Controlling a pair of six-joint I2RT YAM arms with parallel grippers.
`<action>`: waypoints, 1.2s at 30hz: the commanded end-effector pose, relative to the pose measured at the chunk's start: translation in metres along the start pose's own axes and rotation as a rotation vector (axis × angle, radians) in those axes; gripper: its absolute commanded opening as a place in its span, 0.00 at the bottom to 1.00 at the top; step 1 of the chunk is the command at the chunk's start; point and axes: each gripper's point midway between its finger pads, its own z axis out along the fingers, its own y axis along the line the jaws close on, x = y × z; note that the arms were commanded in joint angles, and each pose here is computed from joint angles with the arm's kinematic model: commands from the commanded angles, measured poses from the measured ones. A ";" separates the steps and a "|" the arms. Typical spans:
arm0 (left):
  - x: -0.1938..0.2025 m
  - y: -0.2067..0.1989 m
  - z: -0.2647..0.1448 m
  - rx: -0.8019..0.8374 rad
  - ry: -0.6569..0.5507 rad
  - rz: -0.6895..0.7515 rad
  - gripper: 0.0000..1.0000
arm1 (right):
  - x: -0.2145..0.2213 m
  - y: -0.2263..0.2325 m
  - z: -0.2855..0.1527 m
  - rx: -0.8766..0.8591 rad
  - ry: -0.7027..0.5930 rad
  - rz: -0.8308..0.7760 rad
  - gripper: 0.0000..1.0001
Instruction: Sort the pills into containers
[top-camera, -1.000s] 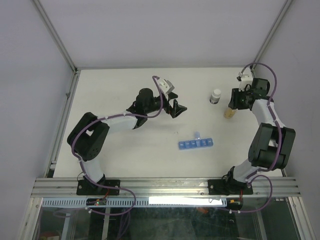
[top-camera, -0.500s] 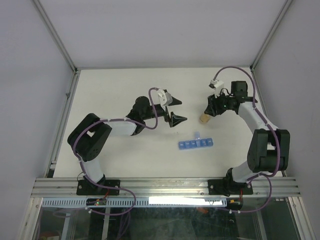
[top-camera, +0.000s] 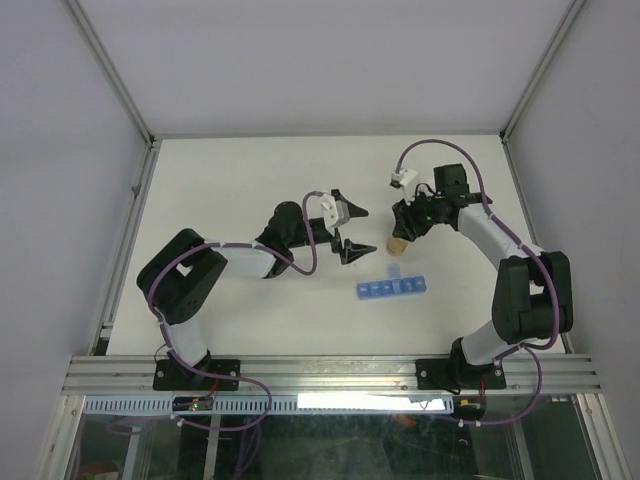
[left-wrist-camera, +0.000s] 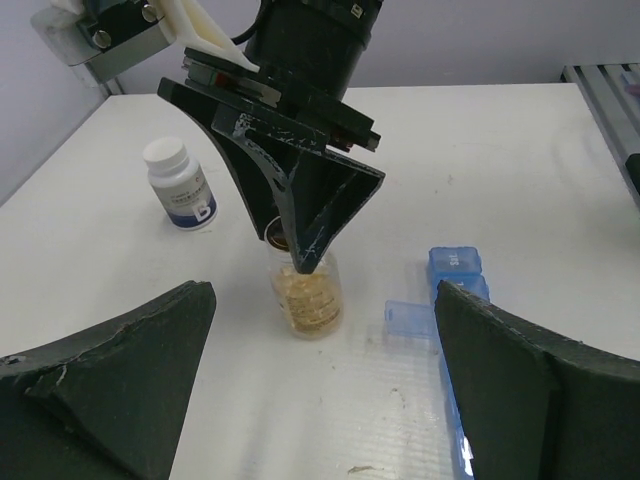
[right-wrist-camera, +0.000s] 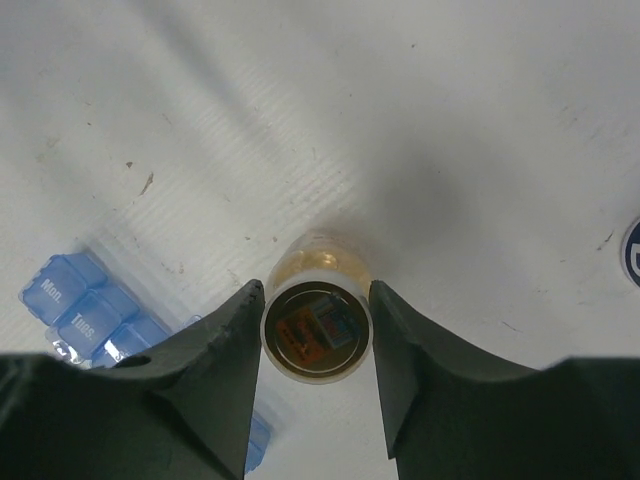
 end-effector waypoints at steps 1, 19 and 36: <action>-0.017 -0.013 0.001 0.045 -0.099 0.126 0.97 | -0.013 0.001 -0.004 -0.001 -0.019 -0.022 0.54; 0.000 -0.006 0.013 -0.053 -0.044 0.138 0.97 | -0.029 0.007 -0.036 0.038 -0.086 -0.076 0.70; 0.002 -0.005 0.012 -0.062 -0.025 0.127 0.97 | -0.016 -0.001 -0.012 0.105 0.041 -0.069 0.62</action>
